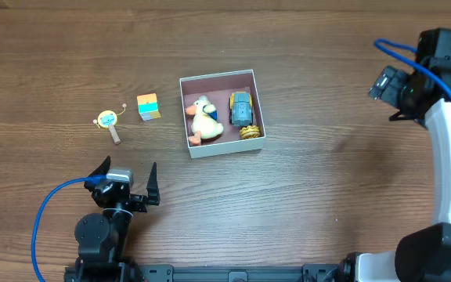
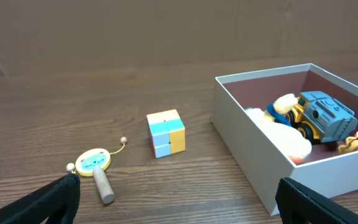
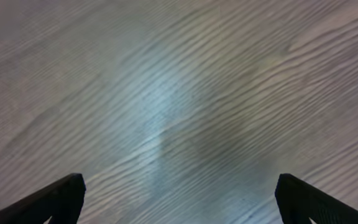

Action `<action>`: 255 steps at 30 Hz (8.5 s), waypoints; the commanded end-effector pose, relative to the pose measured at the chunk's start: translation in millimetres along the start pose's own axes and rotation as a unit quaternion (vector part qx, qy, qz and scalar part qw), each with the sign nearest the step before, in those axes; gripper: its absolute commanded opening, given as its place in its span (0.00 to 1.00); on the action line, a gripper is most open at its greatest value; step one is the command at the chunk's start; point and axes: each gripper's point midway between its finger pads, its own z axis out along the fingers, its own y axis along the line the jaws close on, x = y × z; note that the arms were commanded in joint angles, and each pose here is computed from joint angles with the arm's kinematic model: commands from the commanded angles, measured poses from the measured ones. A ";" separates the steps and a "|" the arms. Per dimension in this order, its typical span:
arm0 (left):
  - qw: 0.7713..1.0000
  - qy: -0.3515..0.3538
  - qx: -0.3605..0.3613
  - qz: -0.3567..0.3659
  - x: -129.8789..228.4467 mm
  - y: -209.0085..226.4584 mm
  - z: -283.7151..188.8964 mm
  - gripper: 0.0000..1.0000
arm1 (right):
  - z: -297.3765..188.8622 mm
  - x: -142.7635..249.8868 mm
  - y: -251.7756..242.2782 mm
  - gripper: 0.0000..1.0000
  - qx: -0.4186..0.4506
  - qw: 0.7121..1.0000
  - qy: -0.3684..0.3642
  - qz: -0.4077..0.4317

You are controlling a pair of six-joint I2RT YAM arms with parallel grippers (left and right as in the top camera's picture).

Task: Pack container
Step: 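Retract the right arm and move the left gripper to the cube, then grasp the pastel Rubik's cube with the left gripper, then carry the cube right and drop it into the box, then move the left gripper to the mouse rattle drum and grasp its handle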

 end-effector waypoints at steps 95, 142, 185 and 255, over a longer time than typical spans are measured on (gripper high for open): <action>0.740 0.653 -0.085 -0.137 77.3 22.6 205.8 0.64 | 19.4 18.0 -5.5 1.00 0.011 1.000 0.021 0.001; 0.849 0.523 -0.067 -0.037 -120.2 -74.1 189.5 1.00 | 19.4 18.0 -5.5 1.00 0.011 1.000 0.021 0.001; 0.738 0.552 -0.256 -0.293 61.3 127.8 122.3 1.00 | 19.4 18.0 -5.5 1.00 0.011 1.000 0.021 0.001; 0.696 0.625 -0.238 -0.263 149.7 104.5 137.0 0.11 | 19.3 17.9 -5.4 1.00 0.011 1.000 0.021 0.001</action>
